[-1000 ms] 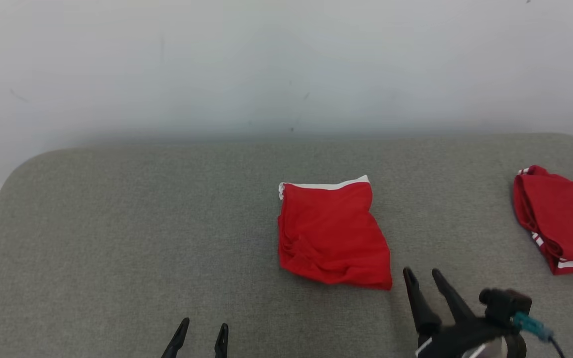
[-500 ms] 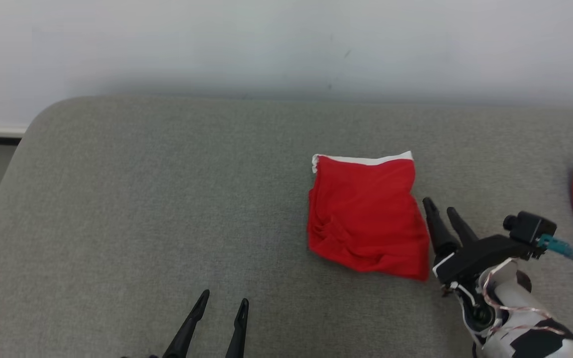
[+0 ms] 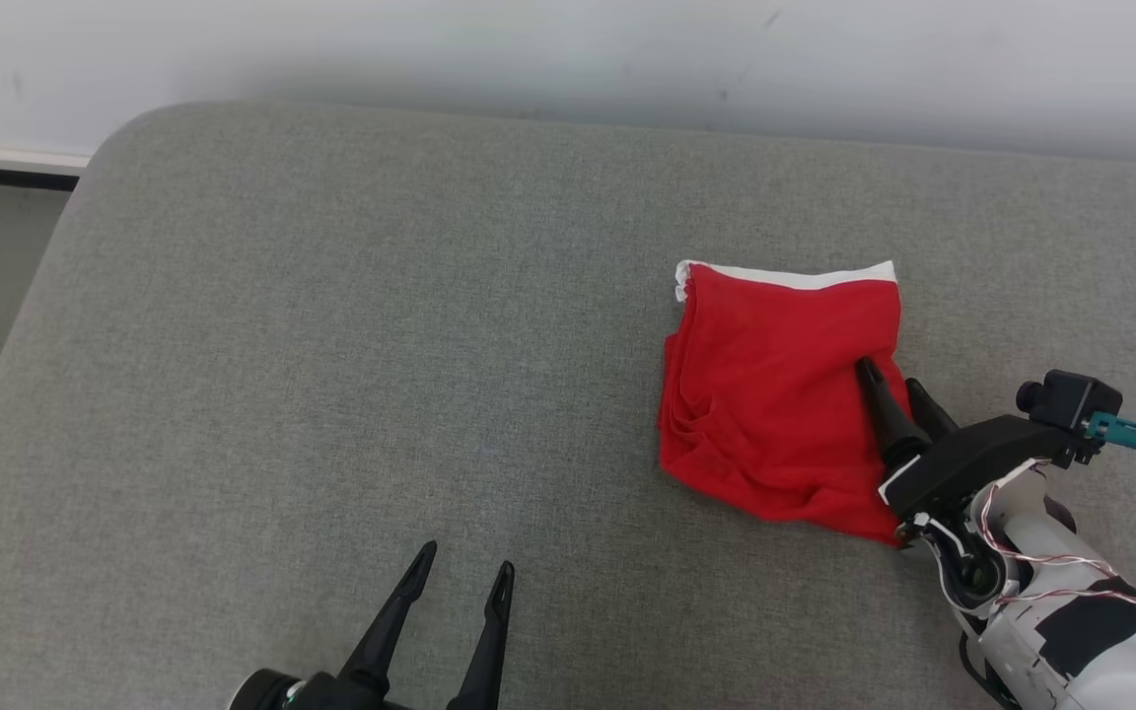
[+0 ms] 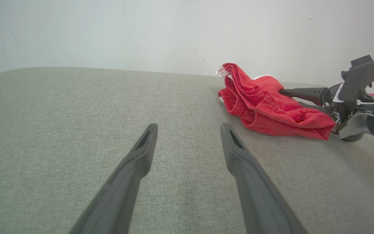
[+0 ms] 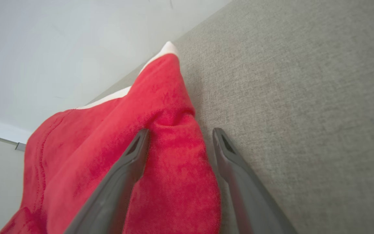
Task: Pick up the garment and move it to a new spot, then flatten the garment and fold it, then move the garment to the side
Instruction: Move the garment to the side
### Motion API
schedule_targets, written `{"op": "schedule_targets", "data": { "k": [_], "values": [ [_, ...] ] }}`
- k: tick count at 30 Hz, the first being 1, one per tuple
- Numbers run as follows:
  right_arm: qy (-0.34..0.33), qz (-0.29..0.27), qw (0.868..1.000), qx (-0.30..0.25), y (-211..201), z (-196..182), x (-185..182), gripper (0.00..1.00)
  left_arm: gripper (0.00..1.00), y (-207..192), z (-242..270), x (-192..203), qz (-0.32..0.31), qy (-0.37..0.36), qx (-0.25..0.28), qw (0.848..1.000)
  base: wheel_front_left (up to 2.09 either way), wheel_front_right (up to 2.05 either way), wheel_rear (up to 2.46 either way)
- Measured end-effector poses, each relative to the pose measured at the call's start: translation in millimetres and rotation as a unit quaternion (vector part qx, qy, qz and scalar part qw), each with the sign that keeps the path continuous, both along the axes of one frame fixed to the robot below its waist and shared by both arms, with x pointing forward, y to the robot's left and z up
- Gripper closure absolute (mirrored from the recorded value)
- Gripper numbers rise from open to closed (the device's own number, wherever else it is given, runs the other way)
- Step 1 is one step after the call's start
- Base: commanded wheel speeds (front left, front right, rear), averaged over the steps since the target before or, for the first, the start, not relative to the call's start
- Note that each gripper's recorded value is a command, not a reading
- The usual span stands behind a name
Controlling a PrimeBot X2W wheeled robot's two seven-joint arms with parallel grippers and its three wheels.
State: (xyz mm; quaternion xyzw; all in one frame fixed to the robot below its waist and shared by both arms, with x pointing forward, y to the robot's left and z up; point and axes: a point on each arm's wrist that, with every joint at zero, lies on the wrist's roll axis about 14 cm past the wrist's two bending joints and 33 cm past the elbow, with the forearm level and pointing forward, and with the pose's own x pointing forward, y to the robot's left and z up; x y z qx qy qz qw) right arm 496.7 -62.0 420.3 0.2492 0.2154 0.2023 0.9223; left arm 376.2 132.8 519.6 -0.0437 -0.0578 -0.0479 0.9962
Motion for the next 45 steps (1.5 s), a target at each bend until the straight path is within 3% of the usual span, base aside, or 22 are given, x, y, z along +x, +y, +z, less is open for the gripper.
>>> {"op": "schedule_targets", "data": {
  "k": [4, 5, 6, 7, 8, 9, 28, 35, 45],
  "values": [
    [0.009, 0.0, 1.0, -0.003, 1, -7, 4, 0.0, 0.0, 0, 0, 4, 0.0, 0.0, 0.002, 1.0, 0.0, 0.0, 0.0],
    [0.011, -0.001, 1.0, -0.004, 1, -8, 5, 0.08, 0.0, 0, -1, 4, 0.0, 0.001, 0.001, 1.0, 0.0, 0.0, 0.0],
    [0.012, -0.001, 1.0, -0.005, 1, -9, 6, 0.5, 0.0, 0, -2, 5, 0.0, 0.003, 0.001, 1.0, 0.0, 0.0, 0.0],
    [0.013, 0.0, 1.0, -0.005, 1, -9, 7, 0.76, 0.0, 0, -2, 5, 0.001, 0.003, 0.001, 1.0, 0.0, 0.0, 0.0],
    [0.013, 0.0, 1.0, -0.006, 1, -10, 7, 0.97, 0.0, 0, -2, 6, 0.002, 0.003, 0.001, 1.0, 0.0, 0.0, 0.0],
    [0.013, 0.001, 1.0, -0.007, 1, -10, 7, 1.0, 0.0, 0, -2, 6, 0.001, 0.002, 0.001, 1.0, 0.0, 0.0, 0.0],
    [-0.046, 0.009, 0.998, -0.036, -16, 14, -6, 1.0, 0.0, -15, 5, 11, -0.024, -0.011, -0.001, 1.0, 0.0, 0.0, 0.0],
    [-0.08, -0.031, 0.995, -0.047, -50, 34, -5, 1.0, 0.0, -35, 6, 18, -0.058, -0.017, 0.001, 0.998, 0.0, 0.0, 0.0],
    [-0.082, -0.1, 0.989, -0.07, -109, 32, -33, 1.0, 0.0, -76, 6, 29, -0.124, -0.024, -0.001, 0.992, 0.0, 0.0, 0.0]
  ]
}}
